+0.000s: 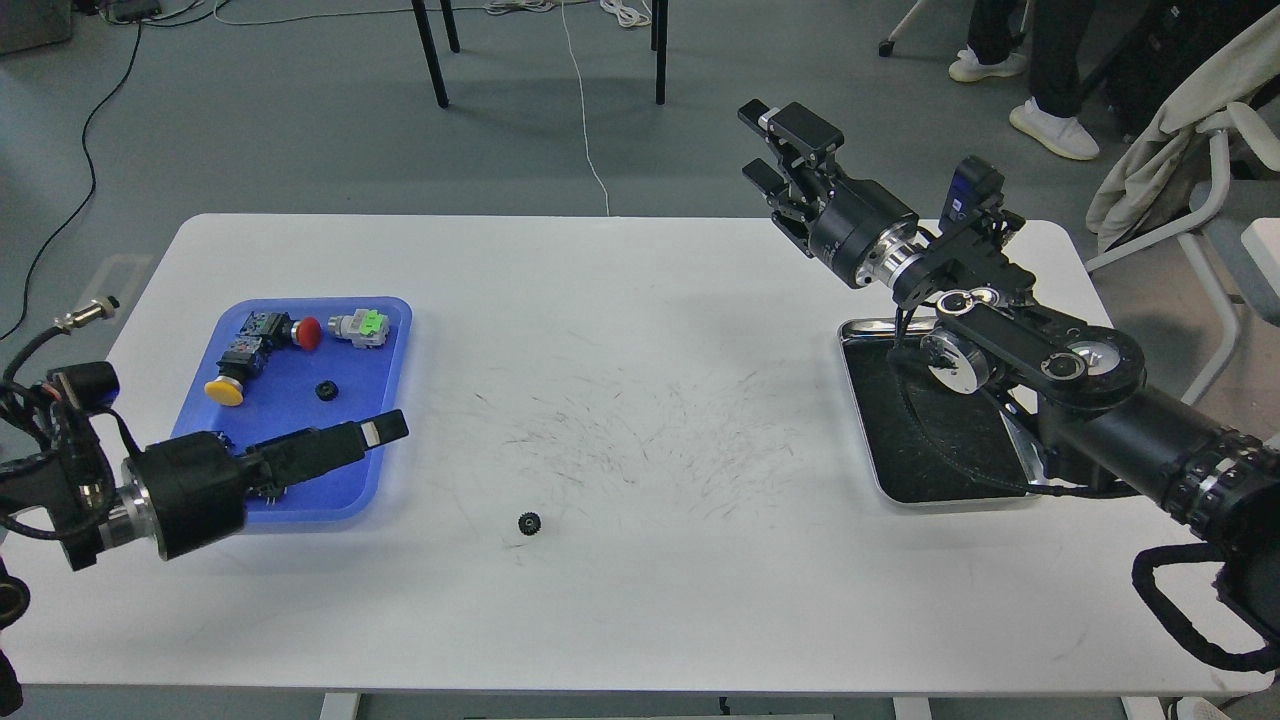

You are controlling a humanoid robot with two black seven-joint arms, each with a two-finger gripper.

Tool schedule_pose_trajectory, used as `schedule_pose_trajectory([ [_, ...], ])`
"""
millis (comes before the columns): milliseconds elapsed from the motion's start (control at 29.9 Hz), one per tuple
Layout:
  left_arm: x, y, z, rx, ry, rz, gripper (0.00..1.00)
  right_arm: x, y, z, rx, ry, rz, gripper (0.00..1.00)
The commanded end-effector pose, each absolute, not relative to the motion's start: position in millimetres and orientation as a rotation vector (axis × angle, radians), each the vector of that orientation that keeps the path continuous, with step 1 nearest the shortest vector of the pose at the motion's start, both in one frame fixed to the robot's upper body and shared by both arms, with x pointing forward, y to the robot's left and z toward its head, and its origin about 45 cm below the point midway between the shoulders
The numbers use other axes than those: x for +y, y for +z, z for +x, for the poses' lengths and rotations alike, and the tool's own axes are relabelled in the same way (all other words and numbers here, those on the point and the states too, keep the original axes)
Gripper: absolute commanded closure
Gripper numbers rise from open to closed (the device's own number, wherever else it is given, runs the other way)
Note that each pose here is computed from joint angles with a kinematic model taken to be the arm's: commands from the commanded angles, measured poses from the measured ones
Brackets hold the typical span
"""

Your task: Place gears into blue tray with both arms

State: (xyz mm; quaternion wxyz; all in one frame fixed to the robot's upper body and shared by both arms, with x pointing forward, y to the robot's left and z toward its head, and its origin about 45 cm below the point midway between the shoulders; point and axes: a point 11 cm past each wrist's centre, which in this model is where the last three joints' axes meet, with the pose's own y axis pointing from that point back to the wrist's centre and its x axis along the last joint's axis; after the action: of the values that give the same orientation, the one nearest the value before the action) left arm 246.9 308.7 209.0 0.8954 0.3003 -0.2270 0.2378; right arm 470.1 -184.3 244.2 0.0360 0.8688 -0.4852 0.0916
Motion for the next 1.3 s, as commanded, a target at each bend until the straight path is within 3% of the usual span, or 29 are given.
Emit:
schedule_pose_trajectory([
  [0,287.3,190.7,235.1,-0.462,0.411,0.603,0.01,-200.9,242.7,476.7,-1.596,0.216,2.627,0.24],
  [67,278.1,186.3,232.8,-0.472,0.387,0.588,0.01,-216.5,239.1,482.4,-1.701,0.118,2.579,0.20],
  [134,269.2,177.6,226.1,-0.488,0.332,0.586,0.01,-236.0,229.6,486.4,-1.827,-0.037,2.512,0.07],
  [167,269.6,173.9,226.5,-0.502,0.320,0.595,0.01,-241.4,224.7,486.3,-1.859,-0.108,2.492,0.06],
  [301,264.8,159.8,236.2,-0.555,0.292,0.613,0.01,-256.0,209.2,482.2,-1.917,-0.261,2.430,0.06],
  [769,274.9,133.3,264.9,-0.815,0.151,0.727,0.02,-258.2,203.1,479.4,-1.879,-0.230,2.404,0.06],
  [903,278.3,132.6,266.9,-0.889,0.100,0.741,0.02,-255.3,196.8,476.5,-1.838,-0.217,2.394,0.06],
  [1270,297.4,154.6,313.7,-1.153,-0.013,0.843,0.02,-257.0,192.3,474.2,-1.838,-0.227,2.385,0.05],
])
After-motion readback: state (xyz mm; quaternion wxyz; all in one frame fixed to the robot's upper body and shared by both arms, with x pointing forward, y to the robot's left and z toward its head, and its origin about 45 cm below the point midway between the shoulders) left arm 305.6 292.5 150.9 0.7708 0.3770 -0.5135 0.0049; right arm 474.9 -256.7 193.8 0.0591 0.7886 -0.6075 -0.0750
